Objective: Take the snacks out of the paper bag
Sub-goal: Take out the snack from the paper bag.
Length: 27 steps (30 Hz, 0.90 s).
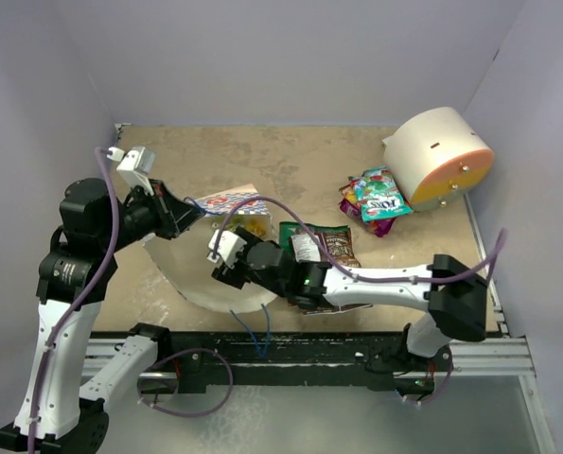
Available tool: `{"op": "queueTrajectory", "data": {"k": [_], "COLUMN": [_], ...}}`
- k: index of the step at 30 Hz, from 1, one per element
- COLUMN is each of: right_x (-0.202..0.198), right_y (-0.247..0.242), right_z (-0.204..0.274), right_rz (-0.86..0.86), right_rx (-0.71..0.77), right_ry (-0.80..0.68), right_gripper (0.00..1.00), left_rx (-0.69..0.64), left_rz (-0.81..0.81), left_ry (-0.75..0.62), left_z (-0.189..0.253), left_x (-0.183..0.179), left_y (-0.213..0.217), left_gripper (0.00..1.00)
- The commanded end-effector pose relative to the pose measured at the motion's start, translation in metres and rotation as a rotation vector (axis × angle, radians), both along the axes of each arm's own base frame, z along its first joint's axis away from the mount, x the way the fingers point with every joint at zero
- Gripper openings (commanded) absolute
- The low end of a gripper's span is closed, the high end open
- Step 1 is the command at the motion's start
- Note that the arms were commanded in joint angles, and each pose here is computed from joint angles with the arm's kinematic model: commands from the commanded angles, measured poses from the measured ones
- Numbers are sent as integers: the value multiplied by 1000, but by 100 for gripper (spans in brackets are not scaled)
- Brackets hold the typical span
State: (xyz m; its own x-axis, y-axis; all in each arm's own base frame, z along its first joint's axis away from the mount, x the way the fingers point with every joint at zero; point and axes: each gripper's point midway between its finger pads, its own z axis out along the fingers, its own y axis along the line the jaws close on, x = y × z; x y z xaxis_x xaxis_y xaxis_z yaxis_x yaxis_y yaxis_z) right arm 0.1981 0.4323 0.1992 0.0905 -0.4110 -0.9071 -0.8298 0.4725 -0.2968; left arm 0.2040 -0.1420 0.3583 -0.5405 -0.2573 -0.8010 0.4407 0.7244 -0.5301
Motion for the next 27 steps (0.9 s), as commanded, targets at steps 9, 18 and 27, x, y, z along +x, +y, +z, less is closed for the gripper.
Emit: {"op": "queueTrajectory", "data": {"k": [9,18,27], "right_x": [47,78,119], "right_y": [15,28,11], "right_z": [-35,-80,-110], "right_rz": [-143,-282,-432], "right_rx": [-198,-328,-497], "right_ry": [-213,-212,-220], "right_gripper": [62,82,73], "left_rx": [-23,-44,-43], "left_rz": [9,-16,-12], "left_ry": [-82,-92,-99], "left_z": [33,39,40], "left_x": [0,-1,-5], "left_y": [0,-4,-3], "left_gripper": [0,0,0]}}
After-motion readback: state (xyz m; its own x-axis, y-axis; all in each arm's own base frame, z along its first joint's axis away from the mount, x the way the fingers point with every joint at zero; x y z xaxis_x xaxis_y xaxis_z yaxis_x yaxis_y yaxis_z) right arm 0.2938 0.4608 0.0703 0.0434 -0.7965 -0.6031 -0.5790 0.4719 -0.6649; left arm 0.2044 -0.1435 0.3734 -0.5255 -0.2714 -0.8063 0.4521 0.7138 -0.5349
